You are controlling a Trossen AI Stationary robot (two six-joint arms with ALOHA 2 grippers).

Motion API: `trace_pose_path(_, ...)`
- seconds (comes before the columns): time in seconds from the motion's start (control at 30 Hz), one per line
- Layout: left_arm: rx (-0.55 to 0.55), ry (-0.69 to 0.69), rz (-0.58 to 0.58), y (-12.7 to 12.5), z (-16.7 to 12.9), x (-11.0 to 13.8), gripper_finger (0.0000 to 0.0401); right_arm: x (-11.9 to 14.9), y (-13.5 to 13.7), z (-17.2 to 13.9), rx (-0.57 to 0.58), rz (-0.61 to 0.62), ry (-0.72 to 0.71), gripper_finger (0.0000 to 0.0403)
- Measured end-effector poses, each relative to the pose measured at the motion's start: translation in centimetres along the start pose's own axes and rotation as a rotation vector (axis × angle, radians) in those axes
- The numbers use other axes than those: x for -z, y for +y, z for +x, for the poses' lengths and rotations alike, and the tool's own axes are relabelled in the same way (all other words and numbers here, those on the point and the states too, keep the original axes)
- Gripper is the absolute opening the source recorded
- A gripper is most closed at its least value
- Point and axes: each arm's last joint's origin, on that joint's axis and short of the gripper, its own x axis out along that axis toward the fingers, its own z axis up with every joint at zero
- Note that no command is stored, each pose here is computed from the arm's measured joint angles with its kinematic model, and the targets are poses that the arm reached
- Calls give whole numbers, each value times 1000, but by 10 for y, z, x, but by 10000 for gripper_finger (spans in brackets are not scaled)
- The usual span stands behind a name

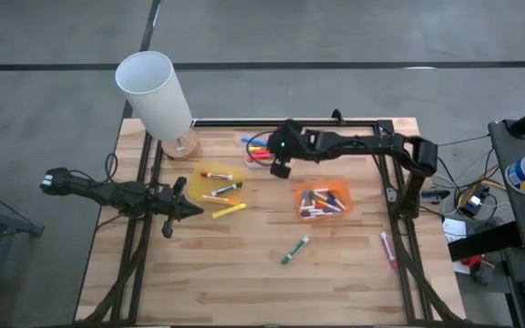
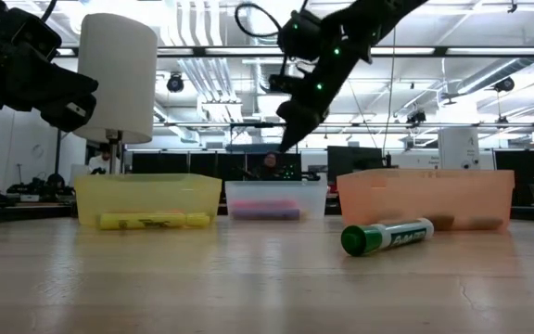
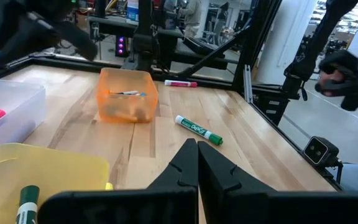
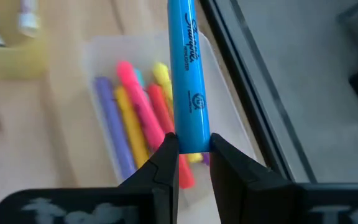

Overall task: Pick & Place Markers
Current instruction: Put the large blue highlighter pen into the transparent bin, then put the large yellow highlighter pen into the transparent bin

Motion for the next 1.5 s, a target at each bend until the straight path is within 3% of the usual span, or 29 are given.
trace_pose_path(0.23, 0, 0, 0, 0, 0, 0, 0, 15, -13, 10, 16, 61, 57, 62)
trace_pose_path(0.5, -1, 0, 0, 0, 0, 0, 0, 16, -11, 10, 22, 119, 58, 188)
trace_pose_path(0.67, 0, 0, 0, 0, 0, 0, 0, 12, 4, 6, -15, 71, 29, 227)
trace_pose_path(1.23, 0, 0, 0, 0, 0, 0, 0, -17, 114, -42, -257, -105, -309, 219)
trace_pose_path(1.5, 0, -1, 0, 0, 0, 0, 0, -10, 135, -50, -315, -24, -315, 219)
